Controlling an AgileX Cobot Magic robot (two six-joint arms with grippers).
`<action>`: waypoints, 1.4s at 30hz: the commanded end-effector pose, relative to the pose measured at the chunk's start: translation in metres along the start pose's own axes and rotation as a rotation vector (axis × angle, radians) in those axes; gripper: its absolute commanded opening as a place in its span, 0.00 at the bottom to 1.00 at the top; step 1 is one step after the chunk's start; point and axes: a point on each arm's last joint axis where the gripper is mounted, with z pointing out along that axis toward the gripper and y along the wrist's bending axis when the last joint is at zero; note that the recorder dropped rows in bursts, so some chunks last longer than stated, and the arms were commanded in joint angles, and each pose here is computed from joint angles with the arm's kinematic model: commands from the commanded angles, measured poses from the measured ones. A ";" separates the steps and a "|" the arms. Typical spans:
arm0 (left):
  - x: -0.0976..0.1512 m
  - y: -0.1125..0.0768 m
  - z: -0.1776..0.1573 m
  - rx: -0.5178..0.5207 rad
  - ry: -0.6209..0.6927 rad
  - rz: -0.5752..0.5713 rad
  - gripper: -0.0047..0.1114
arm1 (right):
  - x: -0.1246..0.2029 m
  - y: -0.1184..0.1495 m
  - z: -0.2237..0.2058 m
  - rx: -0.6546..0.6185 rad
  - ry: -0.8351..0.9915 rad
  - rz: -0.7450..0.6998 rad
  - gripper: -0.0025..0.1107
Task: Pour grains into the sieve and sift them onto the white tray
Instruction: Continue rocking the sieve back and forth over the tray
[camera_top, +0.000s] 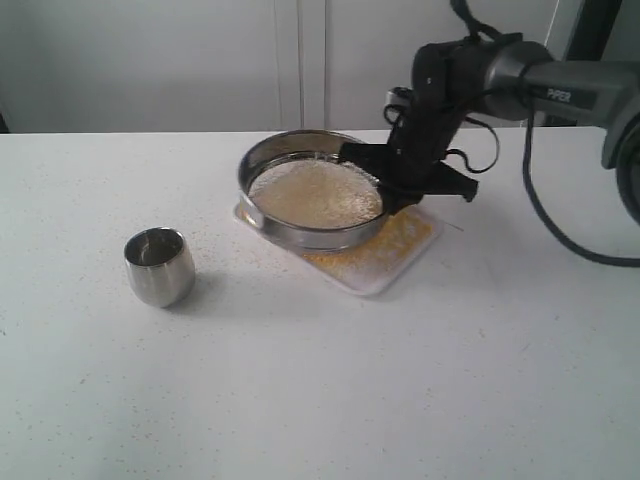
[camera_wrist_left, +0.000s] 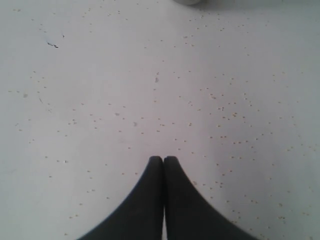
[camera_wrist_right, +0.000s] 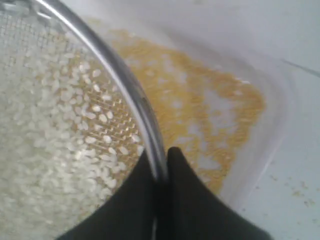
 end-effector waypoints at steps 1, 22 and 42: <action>0.003 0.000 0.001 0.005 0.010 -0.002 0.04 | -0.018 -0.031 -0.012 0.120 -0.031 0.132 0.02; 0.003 0.000 0.001 0.005 0.010 -0.002 0.04 | -0.010 -0.016 -0.019 0.082 -0.019 0.047 0.02; 0.003 0.000 0.001 0.005 0.010 -0.002 0.04 | -0.024 -0.048 -0.031 0.203 -0.037 0.135 0.02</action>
